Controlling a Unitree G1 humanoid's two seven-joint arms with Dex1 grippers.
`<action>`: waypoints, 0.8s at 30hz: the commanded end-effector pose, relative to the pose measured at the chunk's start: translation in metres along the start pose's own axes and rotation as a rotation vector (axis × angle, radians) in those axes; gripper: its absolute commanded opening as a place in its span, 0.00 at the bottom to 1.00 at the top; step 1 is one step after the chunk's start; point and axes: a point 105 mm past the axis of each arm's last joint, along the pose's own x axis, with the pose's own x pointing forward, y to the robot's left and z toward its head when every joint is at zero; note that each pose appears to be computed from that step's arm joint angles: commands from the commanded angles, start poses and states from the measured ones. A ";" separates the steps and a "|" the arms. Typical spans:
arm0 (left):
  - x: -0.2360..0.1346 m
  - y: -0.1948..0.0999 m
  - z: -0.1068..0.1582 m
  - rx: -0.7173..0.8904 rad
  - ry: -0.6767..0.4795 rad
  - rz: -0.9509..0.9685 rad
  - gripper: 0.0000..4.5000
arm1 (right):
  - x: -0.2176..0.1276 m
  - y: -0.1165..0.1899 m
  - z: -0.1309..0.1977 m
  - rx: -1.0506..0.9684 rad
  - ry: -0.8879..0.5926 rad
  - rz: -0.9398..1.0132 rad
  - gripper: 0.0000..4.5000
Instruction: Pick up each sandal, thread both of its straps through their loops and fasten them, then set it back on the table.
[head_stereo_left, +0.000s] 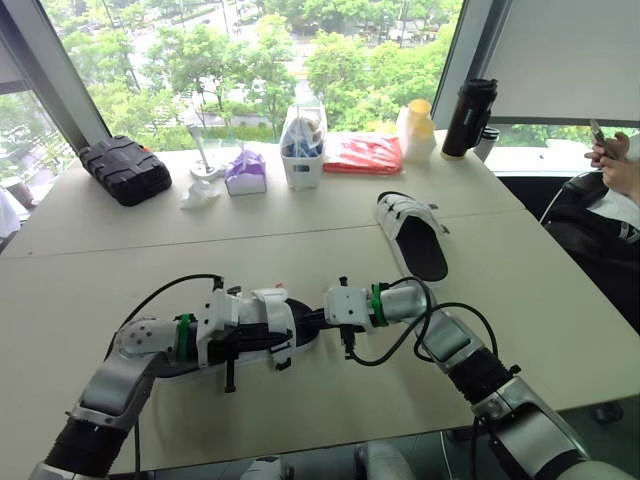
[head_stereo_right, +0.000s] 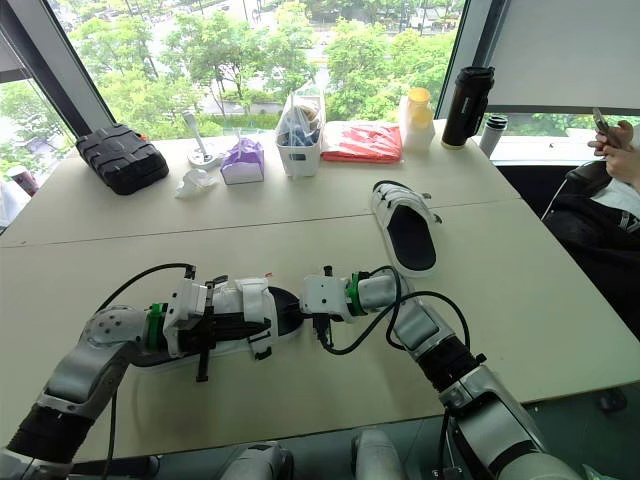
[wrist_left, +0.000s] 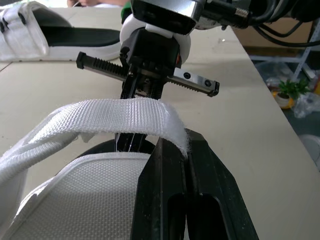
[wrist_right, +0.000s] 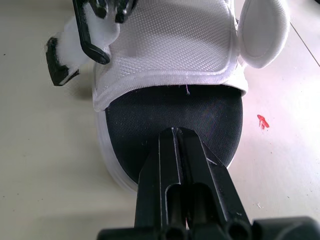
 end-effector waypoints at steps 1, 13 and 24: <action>0.002 -0.009 -0.008 -0.074 0.035 -0.021 0.13 | 0.006 0.010 0.000 0.004 0.002 0.032 0.00; -0.011 -0.013 0.023 -0.216 -0.030 -0.003 0.99 | 0.007 0.010 -0.001 0.011 0.001 0.028 0.00; -0.043 -0.029 0.046 -0.317 -0.070 0.122 0.99 | 0.006 0.011 -0.001 0.015 0.003 0.026 0.00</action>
